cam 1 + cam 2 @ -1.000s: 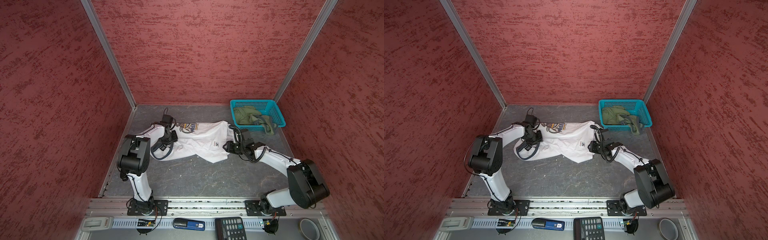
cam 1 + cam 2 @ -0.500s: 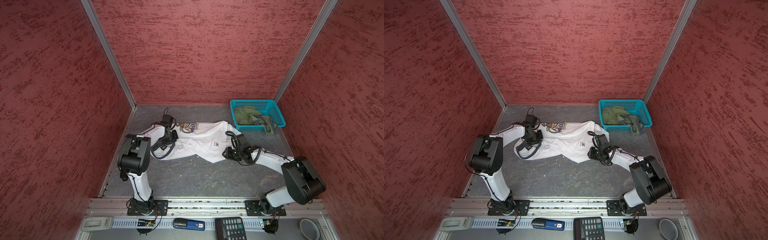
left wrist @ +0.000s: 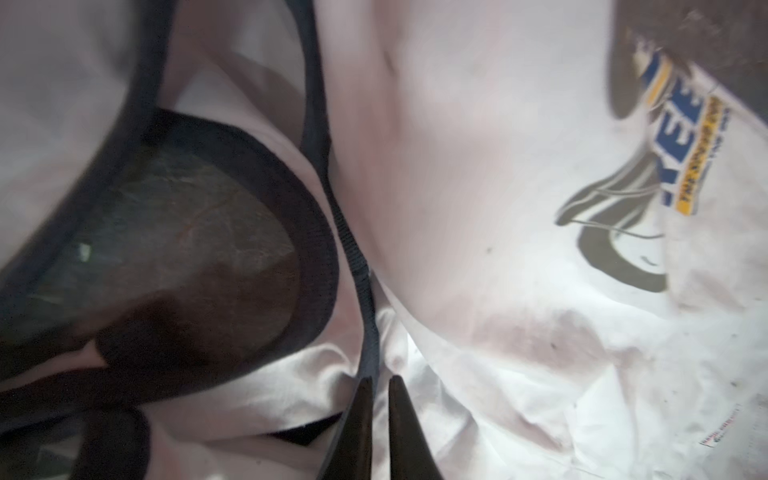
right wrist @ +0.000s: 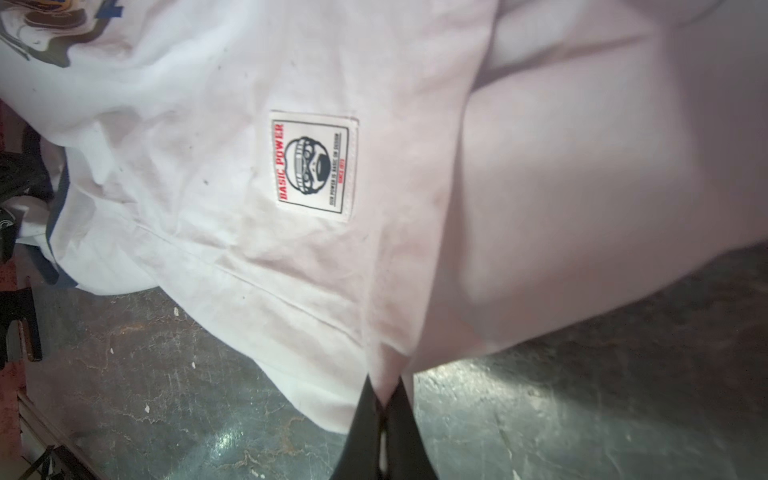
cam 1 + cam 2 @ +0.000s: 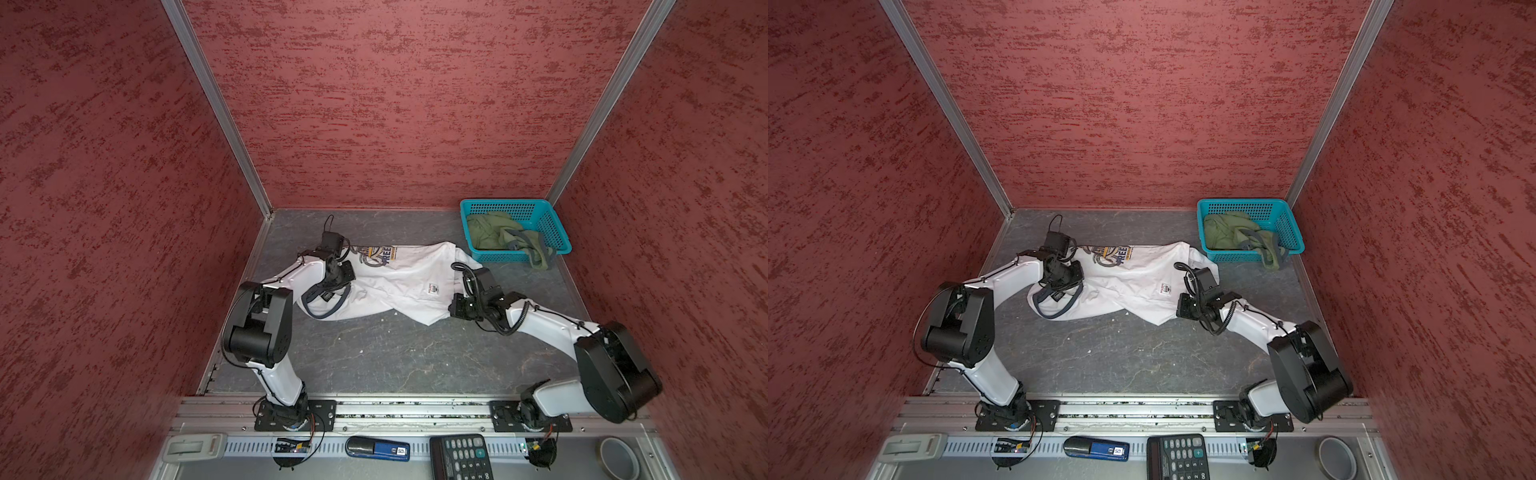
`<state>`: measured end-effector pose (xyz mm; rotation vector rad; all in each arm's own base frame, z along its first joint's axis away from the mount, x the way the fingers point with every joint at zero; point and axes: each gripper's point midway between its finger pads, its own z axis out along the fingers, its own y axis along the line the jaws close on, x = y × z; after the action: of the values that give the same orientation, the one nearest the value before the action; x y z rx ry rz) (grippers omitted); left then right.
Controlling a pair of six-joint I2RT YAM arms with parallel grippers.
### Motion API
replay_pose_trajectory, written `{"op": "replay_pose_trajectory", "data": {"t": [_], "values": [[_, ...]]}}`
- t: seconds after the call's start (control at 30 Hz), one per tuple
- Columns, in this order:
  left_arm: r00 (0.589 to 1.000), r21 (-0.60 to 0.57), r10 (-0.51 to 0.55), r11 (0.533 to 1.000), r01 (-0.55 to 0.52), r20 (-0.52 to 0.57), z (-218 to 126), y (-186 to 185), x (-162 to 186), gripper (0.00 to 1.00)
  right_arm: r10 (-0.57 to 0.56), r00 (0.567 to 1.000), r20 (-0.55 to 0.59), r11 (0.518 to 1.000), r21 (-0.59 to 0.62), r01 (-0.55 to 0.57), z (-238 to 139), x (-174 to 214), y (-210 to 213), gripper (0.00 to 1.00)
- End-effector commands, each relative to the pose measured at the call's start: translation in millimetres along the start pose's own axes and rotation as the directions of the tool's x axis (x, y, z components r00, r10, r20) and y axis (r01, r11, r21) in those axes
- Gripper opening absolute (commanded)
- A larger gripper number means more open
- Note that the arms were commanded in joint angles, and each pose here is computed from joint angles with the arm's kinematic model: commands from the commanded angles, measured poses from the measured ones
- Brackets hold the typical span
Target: Fold and stack the tank tops
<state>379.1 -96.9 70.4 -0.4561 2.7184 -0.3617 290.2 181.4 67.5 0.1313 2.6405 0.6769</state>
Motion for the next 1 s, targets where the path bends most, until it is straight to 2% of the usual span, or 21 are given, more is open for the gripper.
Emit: {"op": "replay_pose_trajectory", "data": {"t": [0.0,0.2,0.4,0.5,0.63,0.73,0.8,0.83,0.87,0.9,0.97], "values": [[0.993,0.040,0.018,0.999,-0.023,0.120,-27,-10,-17,0.11,-0.046,0.992,0.113,0.999,0.009,0.045,-30,-26,14,0.03],[0.955,0.115,0.009,0.992,-0.045,0.296,-90,-18,-30,0.08,-0.128,0.951,0.281,0.991,0.003,0.133,-88,-59,37,0.00],[0.874,0.241,-0.031,0.965,-0.099,0.486,-184,-30,-40,0.06,-0.187,0.860,0.476,0.975,-0.021,0.223,-166,-92,72,0.00],[0.813,0.298,-0.063,0.944,-0.140,0.579,-240,-32,-40,0.05,-0.197,0.802,0.564,0.962,-0.048,0.270,-207,-104,92,0.00],[0.703,0.347,-0.091,0.909,-0.231,0.705,-323,-38,-31,0.04,-0.191,0.731,0.655,0.932,-0.113,0.345,-264,-111,122,0.00],[0.623,0.368,-0.111,0.880,-0.301,0.775,-375,-40,-16,0.04,-0.174,0.691,0.701,0.901,-0.169,0.399,-300,-109,141,0.00],[0.585,0.375,-0.126,0.867,-0.327,0.801,-393,-39,-8,0.04,-0.156,0.680,0.716,0.886,-0.204,0.417,-312,-105,148,0.00],[0.584,0.377,-0.132,0.869,-0.320,0.801,-392,-37,-7,0.04,-0.148,0.685,0.713,0.885,-0.213,0.413,-311,-105,148,0.00],[0.601,0.374,-0.132,0.879,-0.297,0.788,-385,-34,-7,0.05,-0.145,0.696,0.703,0.889,-0.216,0.403,-305,-104,146,0.00],[0.636,0.366,-0.117,0.889,-0.274,0.763,-372,-33,-8,0.05,-0.143,0.713,0.686,0.898,-0.213,0.385,-295,-103,141,0.00],[0.732,0.366,-0.078,0.898,-0.243,0.677,-334,-36,-8,0.09,-0.142,0.753,0.642,0.920,-0.195,0.340,-271,-100,129,0.00]]}}
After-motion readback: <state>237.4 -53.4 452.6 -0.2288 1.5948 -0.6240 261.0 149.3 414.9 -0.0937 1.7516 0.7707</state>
